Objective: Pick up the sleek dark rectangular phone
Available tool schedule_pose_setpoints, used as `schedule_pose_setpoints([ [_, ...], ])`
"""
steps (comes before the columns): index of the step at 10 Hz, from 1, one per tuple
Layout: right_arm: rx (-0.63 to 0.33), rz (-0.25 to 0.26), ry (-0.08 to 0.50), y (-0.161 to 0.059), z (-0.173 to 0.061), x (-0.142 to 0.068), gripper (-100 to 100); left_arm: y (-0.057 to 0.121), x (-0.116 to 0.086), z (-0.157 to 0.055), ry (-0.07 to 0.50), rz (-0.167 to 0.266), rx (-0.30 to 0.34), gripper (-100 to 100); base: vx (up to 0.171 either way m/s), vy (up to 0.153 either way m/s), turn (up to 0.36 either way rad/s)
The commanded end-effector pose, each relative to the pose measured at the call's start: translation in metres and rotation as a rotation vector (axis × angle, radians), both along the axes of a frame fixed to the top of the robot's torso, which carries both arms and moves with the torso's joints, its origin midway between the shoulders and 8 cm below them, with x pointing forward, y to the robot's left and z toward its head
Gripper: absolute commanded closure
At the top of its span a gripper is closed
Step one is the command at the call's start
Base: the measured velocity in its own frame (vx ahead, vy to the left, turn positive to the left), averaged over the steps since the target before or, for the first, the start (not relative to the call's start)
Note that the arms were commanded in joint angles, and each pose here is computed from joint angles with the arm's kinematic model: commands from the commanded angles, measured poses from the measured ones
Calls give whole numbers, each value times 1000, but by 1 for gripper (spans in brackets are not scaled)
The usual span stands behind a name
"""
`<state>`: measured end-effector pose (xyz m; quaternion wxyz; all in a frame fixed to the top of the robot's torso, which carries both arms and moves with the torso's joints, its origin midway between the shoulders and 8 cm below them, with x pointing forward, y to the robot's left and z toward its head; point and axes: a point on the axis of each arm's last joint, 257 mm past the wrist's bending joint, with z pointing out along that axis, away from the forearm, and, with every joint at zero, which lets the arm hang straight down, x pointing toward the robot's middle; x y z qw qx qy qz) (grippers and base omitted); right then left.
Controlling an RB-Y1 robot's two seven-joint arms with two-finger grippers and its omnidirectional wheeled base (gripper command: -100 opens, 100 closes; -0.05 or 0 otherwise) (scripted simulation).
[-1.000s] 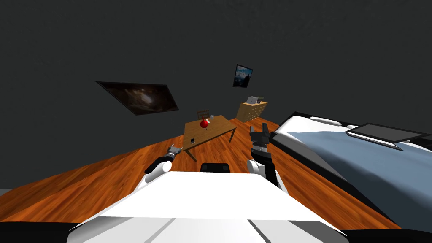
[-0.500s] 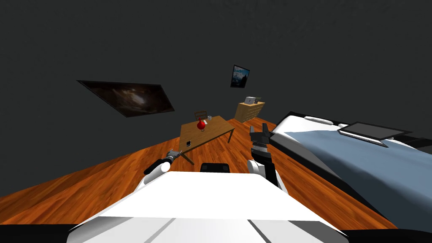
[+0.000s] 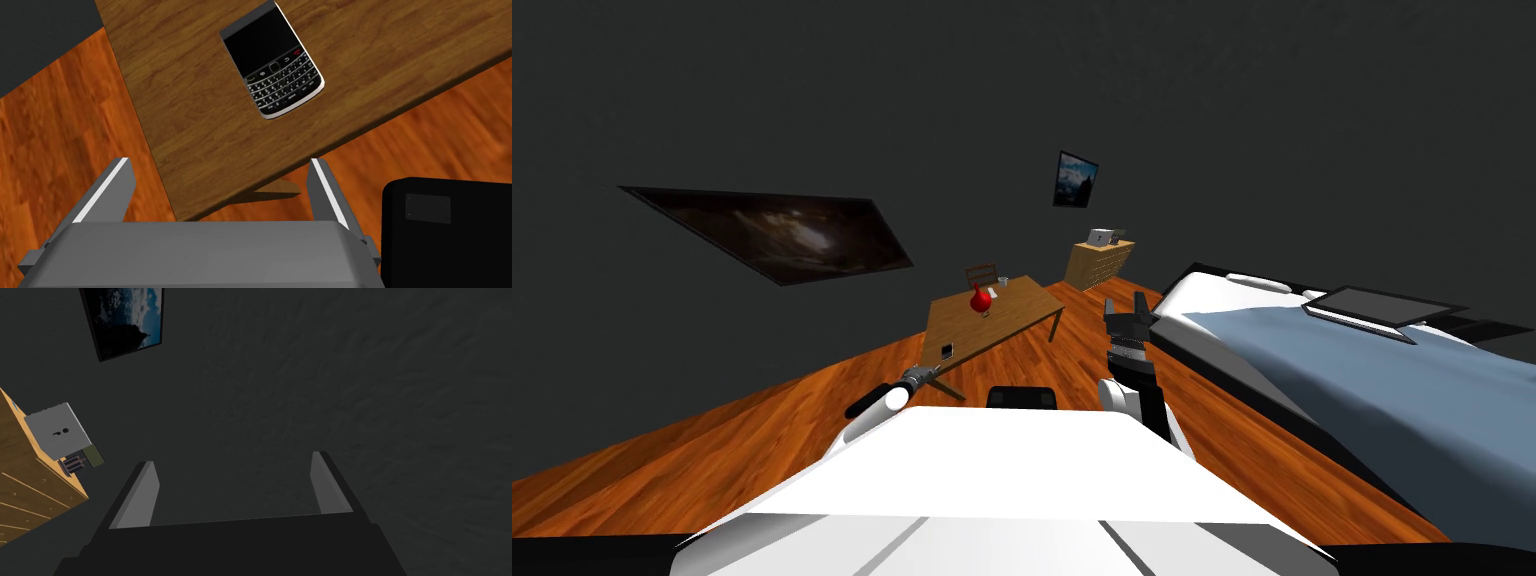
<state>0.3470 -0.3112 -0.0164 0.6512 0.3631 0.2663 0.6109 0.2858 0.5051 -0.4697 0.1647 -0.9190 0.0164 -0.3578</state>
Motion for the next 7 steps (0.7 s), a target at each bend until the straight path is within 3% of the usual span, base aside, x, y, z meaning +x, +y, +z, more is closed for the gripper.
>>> schedule_pose_setpoints([
  [1, 0, 0, 0, 0, 0, 0, 0, 5, -12, -13, 24, 42, -52, -100, 77, -19, -54],
  [2, 0, 0, 0, 0, 0, 0, 0, 5, -12, -13, 24, 42, -52, -100, 68, -24, -32],
  [6, 0, 0, 0, 0, 0, 0, 0, 18, -42, -42, 78, 175, -198, -100, 118, -50, -67],
  [7, 0, 0, 0, 0, 0, 0, 0, 18, -44, -43, 81, 177, -200, -100, 112, -39, -17],
])
